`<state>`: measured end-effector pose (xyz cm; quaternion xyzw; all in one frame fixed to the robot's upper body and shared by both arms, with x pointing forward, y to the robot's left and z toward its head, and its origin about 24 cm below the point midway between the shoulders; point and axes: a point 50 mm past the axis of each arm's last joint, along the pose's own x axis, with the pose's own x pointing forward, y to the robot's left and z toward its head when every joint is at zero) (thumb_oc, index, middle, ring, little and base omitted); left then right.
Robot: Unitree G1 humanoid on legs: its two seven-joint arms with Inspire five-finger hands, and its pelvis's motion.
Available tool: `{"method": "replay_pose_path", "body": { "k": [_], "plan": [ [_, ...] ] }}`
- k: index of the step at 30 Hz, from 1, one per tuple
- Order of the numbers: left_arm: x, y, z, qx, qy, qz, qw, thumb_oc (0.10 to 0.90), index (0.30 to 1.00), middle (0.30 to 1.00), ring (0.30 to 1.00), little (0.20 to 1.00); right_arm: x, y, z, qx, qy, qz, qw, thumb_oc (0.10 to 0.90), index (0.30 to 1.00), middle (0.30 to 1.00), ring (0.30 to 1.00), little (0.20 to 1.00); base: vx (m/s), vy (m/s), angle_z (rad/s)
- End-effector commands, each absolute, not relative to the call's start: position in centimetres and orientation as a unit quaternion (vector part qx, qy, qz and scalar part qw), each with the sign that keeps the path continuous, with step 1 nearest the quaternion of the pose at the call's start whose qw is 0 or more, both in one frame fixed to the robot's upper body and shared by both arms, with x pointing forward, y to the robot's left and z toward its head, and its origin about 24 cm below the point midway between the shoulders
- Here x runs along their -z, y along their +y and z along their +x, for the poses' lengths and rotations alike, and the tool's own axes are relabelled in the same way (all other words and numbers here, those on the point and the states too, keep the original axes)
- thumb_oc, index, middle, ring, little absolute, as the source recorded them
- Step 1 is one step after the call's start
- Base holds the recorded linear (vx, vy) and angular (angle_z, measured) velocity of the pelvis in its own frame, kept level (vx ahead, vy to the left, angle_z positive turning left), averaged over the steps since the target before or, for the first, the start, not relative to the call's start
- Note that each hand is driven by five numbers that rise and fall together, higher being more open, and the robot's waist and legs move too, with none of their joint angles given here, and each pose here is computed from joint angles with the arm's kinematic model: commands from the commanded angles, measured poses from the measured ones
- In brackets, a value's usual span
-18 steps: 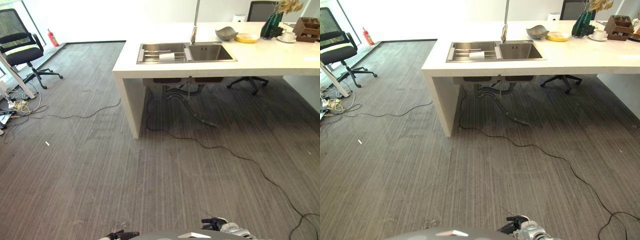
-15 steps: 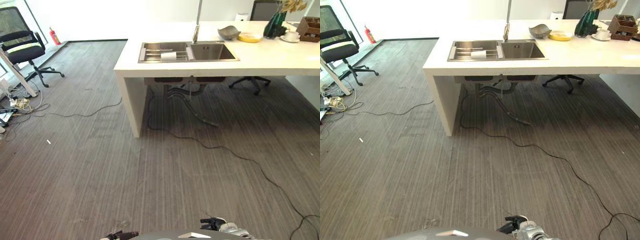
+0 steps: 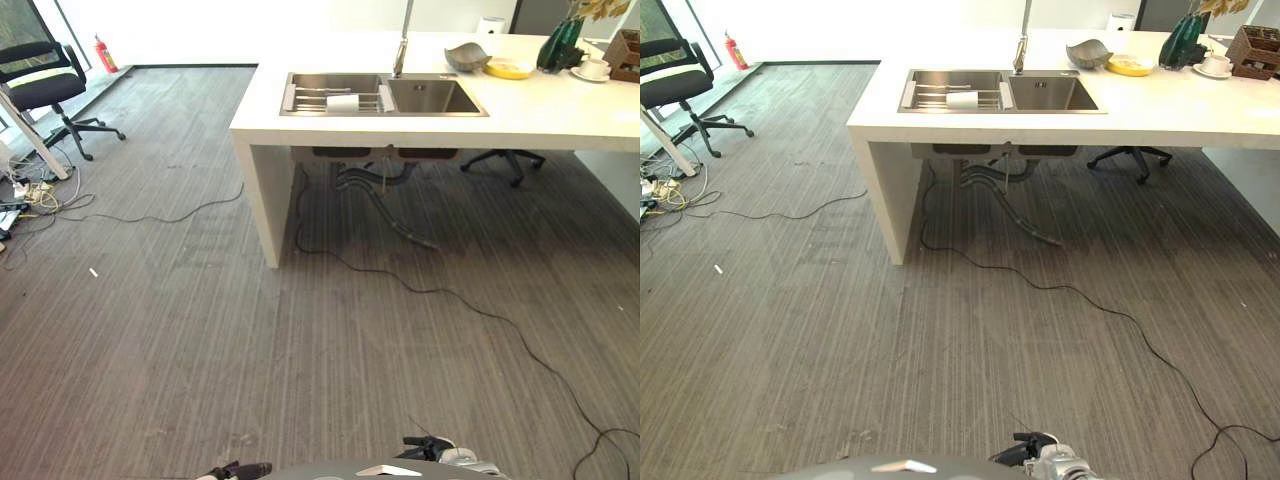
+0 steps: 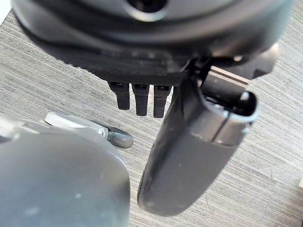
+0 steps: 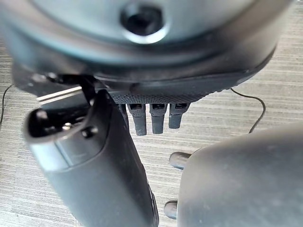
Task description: Place the dishes in the dishwasher.
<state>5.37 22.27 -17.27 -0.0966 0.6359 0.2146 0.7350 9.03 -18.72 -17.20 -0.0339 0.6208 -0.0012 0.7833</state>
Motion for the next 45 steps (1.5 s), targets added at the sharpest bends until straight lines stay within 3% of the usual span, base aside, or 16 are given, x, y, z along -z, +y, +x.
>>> {"method": "replay_pose_path", "body": {
  "k": [1, 6, 13, 25, 38, 40, 45],
  "plan": [
    [17.7, 18.7, 6.0, -0.218, 0.645, -0.131, 0.721, 0.8, 0.9, 0.9, 0.9, 0.9, 17.4, -18.3, 8.4, 0.022, 0.638, -0.008, 0.77, 0.8, 0.9, 0.9, 0.9, 0.9, -0.03, 0.025, -0.06],
    [17.7, 16.8, 7.3, -0.218, 0.629, -0.153, 0.73, 0.8, 0.9, 0.9, 0.9, 0.9, 17.1, -19.2, 9.2, 0.036, 0.624, -0.022, 0.78, 0.8, 0.9, 0.9, 0.9, 0.9, -0.02, 0.016, -0.05],
    [15.3, 13.8, 11.1, -0.231, 0.516, -0.25, 0.786, 0.8, 0.9, 0.9, 0.9, 0.9, 16.6, -20.3, 9.8, 0.049, 0.59, -0.043, 0.805, 0.8, 0.9, 0.9, 0.9, 0.9, -0.03, 0.013, 0.0],
    [10.3, 15.6, 7.8, -0.226, 0.495, -0.21, 0.812, 0.8, 0.9, 0.9, 0.9, 0.9, 13.3, -24.5, 7.4, 0.023, 0.538, -0.108, 0.836, 0.8, 0.9, 0.9, 0.9, 0.9, 0.01, -0.008, -0.01],
    [9.9, 15.7, 8.3, -0.291, 0.488, -0.17, 0.805, 0.8, 0.9, 0.9, 0.9, 0.9, 12.6, -23.2, 8.4, 0.024, 0.512, -0.12, 0.85, 0.8, 0.9, 0.9, 0.9, 0.9, 0.01, -0.037, -0.01],
    [12.4, 16.2, 6.5, -0.331, 0.528, -0.127, 0.772, 0.8, 0.9, 0.9, 0.9, 0.9, 13.3, -23.1, 8.6, 0.035, 0.523, -0.124, 0.842, 0.8, 0.9, 0.9, 0.9, 0.9, 0.0, -0.07, 0.02],
    [14.7, 16.1, 5.7, -0.314, 0.567, -0.086, 0.757, 0.8, 0.9, 0.9, 0.9, 0.9, 14.2, -21.2, 10.8, 0.032, 0.508, -0.122, 0.852, 0.8, 0.9, 0.9, 0.9, 0.9, -0.04, -0.148, 0.08]
  ]
}}
